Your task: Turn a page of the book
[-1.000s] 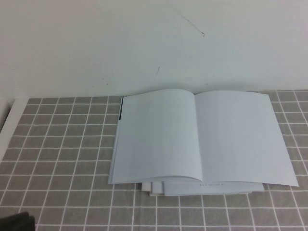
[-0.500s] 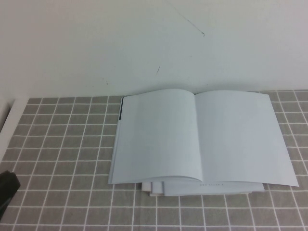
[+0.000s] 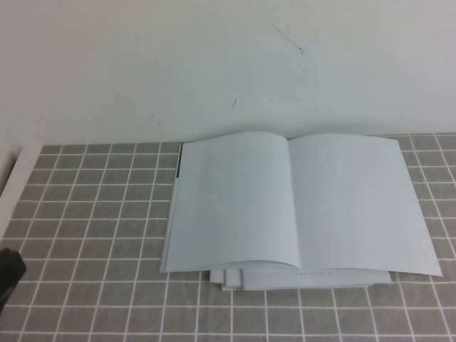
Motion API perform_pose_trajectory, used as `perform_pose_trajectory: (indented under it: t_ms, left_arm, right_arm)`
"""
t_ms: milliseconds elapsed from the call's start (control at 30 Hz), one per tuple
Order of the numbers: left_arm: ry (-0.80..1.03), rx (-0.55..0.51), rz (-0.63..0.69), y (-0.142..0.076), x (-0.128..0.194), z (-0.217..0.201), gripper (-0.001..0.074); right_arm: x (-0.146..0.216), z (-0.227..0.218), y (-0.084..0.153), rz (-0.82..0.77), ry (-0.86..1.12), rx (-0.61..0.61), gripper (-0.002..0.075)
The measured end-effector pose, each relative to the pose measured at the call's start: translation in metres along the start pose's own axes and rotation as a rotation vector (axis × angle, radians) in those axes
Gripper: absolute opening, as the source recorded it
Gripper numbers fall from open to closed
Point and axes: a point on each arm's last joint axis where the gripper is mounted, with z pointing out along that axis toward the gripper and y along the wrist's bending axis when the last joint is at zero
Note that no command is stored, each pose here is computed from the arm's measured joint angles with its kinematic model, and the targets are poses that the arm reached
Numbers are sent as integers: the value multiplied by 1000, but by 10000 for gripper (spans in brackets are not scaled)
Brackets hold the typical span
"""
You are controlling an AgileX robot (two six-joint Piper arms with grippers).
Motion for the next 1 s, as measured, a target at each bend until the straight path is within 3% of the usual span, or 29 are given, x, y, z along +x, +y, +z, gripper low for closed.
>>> perform_pose_trajectory:
  t_ms: [167,400,700,1000]
  left_arm:
    - [-51,-43,69,6,2,3,-4]
    - [39,-85,192,18,46,5,-4]
    - [-10,-330,133,46,100,-4,-4]
    - [102,-379,233,54,128,-7,-4]
  right_arm:
    - [0,0,0,1,-1,-1,-2]
    - [0,0,0,1,-1,-1,-2]
    - [0,0,0,2,-1,-1,-2]
    - [0,0,0,3,-2,-2,-2]
